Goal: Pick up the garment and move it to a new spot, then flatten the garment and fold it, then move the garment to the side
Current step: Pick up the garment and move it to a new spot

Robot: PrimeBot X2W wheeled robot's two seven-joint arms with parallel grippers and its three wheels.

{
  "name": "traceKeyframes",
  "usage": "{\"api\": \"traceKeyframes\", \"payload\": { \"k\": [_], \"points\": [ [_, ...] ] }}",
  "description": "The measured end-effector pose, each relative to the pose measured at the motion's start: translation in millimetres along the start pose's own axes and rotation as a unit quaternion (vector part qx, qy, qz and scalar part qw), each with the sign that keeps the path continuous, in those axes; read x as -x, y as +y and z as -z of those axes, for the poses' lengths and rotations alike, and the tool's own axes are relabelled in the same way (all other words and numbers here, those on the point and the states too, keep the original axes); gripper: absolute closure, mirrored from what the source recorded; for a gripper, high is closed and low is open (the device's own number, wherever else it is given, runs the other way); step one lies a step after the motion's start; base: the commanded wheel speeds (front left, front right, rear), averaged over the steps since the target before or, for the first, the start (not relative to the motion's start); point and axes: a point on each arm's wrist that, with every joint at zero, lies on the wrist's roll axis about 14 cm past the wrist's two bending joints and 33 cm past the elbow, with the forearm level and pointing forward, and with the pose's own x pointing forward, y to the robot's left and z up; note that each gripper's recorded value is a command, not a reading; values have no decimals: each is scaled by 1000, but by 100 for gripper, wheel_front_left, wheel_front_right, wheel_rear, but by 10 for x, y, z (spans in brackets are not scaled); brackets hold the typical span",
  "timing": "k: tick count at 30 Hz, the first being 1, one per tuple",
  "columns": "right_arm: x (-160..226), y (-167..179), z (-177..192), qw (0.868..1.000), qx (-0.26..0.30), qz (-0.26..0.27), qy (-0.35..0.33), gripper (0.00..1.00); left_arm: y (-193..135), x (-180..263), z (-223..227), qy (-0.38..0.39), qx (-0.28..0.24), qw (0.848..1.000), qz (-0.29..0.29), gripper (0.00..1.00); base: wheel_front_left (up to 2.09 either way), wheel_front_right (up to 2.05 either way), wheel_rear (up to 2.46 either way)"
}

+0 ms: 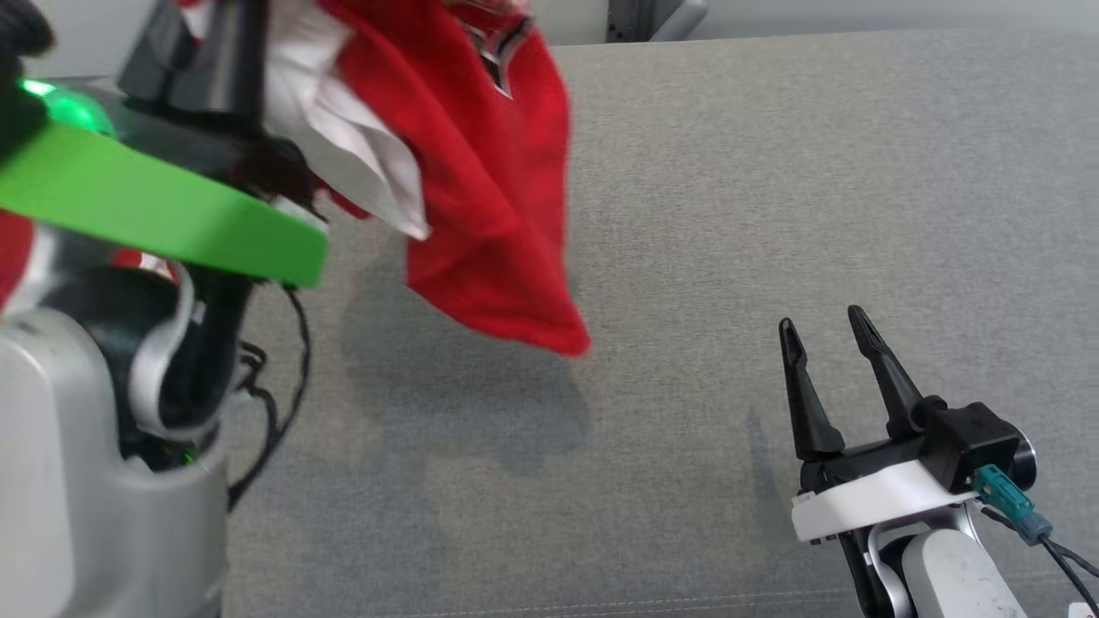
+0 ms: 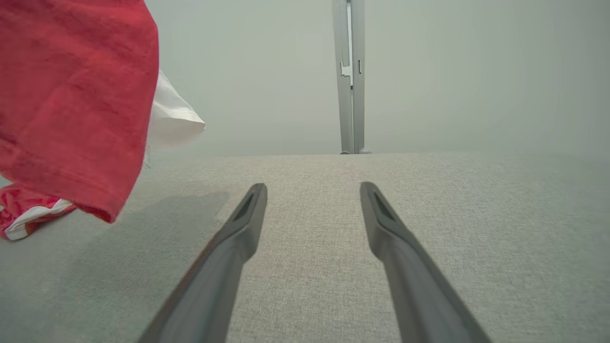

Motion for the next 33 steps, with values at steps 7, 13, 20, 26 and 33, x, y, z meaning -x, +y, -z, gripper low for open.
{"api": "traceKeyframes", "payload": {
  "k": [7, 13, 20, 26, 33],
  "points": [
    [209, -257, -132, 999, 9, 46, -11, 0, -802, 101, 563, 78, 91, 990, 74, 100, 0, 0, 0],
    [460, -508, -198, 995, 16, 94, -12, 0, -971, 242, 1605, 186, 93, 976, 65, 100, 0, 0, 0],
    [744, -693, -301, 990, 24, 136, -20, 0, -1293, 697, 2747, 309, 70, 943, 102, 100, 0, 0, 0],
    [831, -704, -396, 989, 31, 142, -32, 0, -1309, 894, 3019, 338, 50, 933, 111, 100, 0, 0, 0],
    [791, -622, -397, 991, 32, 128, -33, 0, -1167, 968, 3078, 352, 42, 931, 93, 0, 0, 0, 0]
  ]
}}
